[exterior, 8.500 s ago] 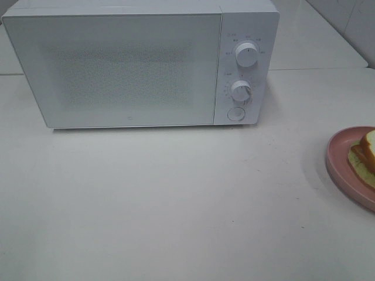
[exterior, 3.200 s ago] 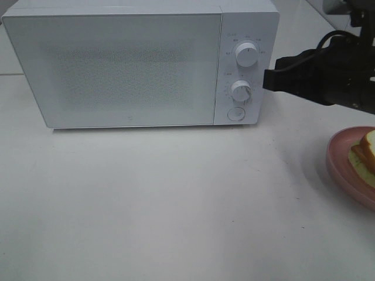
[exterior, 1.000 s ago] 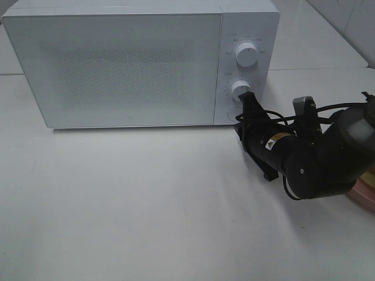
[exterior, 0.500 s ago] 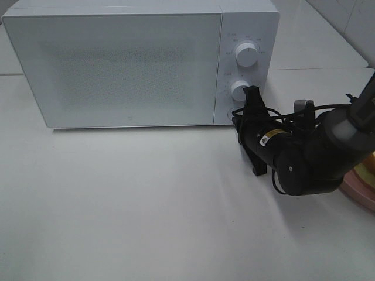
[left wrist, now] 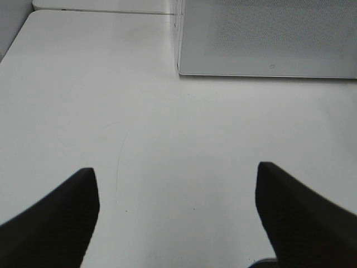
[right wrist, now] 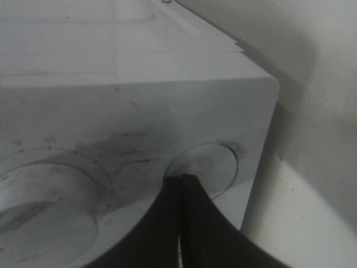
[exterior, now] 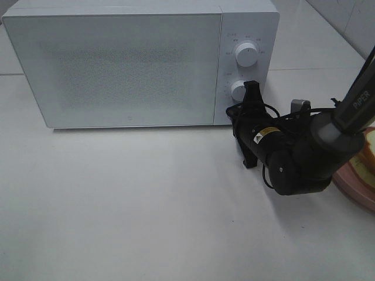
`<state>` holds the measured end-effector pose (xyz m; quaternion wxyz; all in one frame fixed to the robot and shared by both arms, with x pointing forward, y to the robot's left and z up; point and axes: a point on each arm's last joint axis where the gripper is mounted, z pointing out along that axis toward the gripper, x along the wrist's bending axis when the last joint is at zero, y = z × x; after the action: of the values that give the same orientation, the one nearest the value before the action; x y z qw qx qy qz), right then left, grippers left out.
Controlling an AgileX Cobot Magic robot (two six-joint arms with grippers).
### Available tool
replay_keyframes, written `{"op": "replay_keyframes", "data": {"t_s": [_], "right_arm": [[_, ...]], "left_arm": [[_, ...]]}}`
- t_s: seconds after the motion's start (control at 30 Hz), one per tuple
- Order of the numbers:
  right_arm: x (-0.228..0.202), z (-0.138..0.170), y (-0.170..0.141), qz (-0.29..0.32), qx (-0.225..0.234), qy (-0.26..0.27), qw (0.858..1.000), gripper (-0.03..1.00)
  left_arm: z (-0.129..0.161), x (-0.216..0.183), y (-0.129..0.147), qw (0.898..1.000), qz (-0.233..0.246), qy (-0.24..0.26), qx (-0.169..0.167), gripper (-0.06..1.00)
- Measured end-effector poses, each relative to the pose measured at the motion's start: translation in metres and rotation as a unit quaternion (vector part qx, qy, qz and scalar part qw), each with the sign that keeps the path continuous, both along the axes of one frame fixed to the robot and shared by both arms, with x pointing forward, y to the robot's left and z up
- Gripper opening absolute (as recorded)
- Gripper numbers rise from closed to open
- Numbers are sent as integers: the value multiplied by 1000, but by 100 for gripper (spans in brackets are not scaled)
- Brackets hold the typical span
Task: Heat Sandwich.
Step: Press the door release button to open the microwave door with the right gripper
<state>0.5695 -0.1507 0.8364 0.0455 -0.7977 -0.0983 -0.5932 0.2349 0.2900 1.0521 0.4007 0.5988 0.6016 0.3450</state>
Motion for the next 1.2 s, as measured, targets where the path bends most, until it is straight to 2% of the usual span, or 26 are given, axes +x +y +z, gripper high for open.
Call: {"op": "replay_keyframes", "data": {"t_s": [0.33, 0.5, 0.57, 1.2], "right_arm": [[2, 1, 0, -8, -1, 9, 1000, 1], [3, 9, 0, -8, -38, 57, 998, 1], [3, 12, -2, -17, -46, 60, 997, 1], [19, 19, 6, -26, -58, 94, 993, 1]], "left_arm": [[0, 0, 0, 1000, 0, 0, 0, 71], [0, 0, 0, 1000, 0, 0, 0, 71], [0, 0, 0, 1000, 0, 0, 0, 71], [0, 0, 0, 1000, 0, 0, 0, 71]]}}
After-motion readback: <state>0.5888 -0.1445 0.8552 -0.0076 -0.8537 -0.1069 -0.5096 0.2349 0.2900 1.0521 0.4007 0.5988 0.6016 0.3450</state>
